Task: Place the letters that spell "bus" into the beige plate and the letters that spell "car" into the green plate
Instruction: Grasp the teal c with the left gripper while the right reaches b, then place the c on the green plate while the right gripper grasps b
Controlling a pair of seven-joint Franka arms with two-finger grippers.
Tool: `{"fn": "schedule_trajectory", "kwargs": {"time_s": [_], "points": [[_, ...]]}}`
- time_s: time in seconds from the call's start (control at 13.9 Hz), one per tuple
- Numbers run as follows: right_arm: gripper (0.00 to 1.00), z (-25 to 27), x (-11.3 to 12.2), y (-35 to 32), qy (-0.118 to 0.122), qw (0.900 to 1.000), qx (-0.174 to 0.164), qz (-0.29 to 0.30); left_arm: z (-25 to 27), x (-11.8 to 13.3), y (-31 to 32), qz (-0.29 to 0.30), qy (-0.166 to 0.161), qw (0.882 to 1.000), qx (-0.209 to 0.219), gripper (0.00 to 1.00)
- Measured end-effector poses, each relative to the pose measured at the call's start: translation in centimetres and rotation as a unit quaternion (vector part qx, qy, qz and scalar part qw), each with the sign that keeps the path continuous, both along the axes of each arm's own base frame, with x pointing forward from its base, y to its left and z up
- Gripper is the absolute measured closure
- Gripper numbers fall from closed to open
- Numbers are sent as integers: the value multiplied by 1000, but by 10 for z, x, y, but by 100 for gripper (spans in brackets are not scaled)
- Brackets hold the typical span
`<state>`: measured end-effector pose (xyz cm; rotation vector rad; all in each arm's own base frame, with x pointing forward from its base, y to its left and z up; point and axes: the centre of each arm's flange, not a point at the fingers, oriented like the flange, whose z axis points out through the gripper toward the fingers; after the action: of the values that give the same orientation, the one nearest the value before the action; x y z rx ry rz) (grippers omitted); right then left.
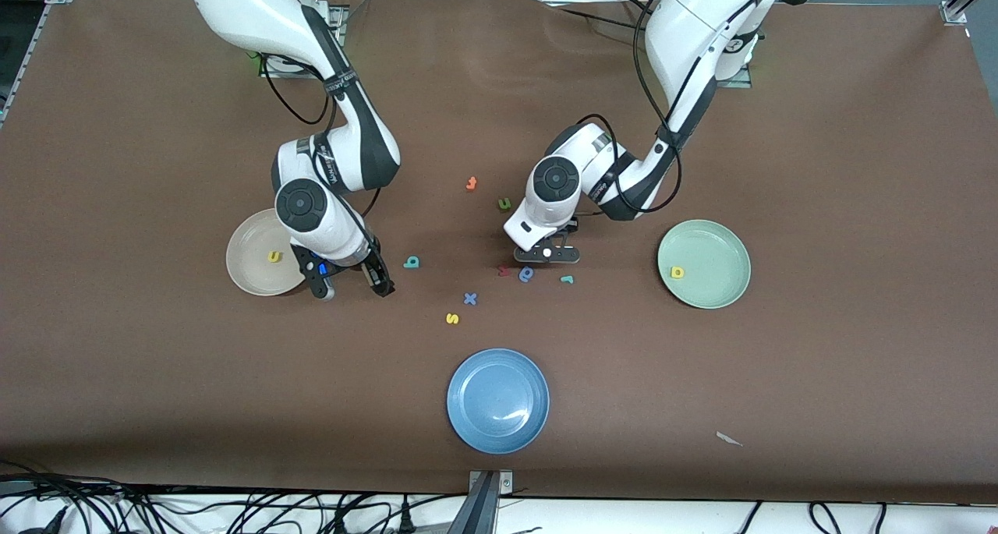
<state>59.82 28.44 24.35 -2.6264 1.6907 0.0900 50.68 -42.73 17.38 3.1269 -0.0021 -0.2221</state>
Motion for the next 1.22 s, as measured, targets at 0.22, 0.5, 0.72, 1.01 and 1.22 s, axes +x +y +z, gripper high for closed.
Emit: {"fn": "schedule_trajectory", "kwargs": {"time_s": [0.22, 0.5, 0.72, 1.01, 1.22], "points": [[0, -16, -1, 19, 5, 997, -8, -72, 9, 6, 5, 0, -3, 1000, 0, 73], [0, -32, -13, 48, 8, 992, -17, -122, 49, 38, 54, -22, 14, 1000, 17, 73], [0, -34, -15, 51, 8, 992, -17, -127, 56, 71, 122, -47, 37, 998, 20, 73], [0, -57, -35, 56, -6, 993, -18, -119, 50, 96, 204, -55, 65, 996, 41, 73], [0, -69, -49, 58, -9, 993, -21, -114, 52, 101, 234, -54, 75, 993, 70, 73]]}}
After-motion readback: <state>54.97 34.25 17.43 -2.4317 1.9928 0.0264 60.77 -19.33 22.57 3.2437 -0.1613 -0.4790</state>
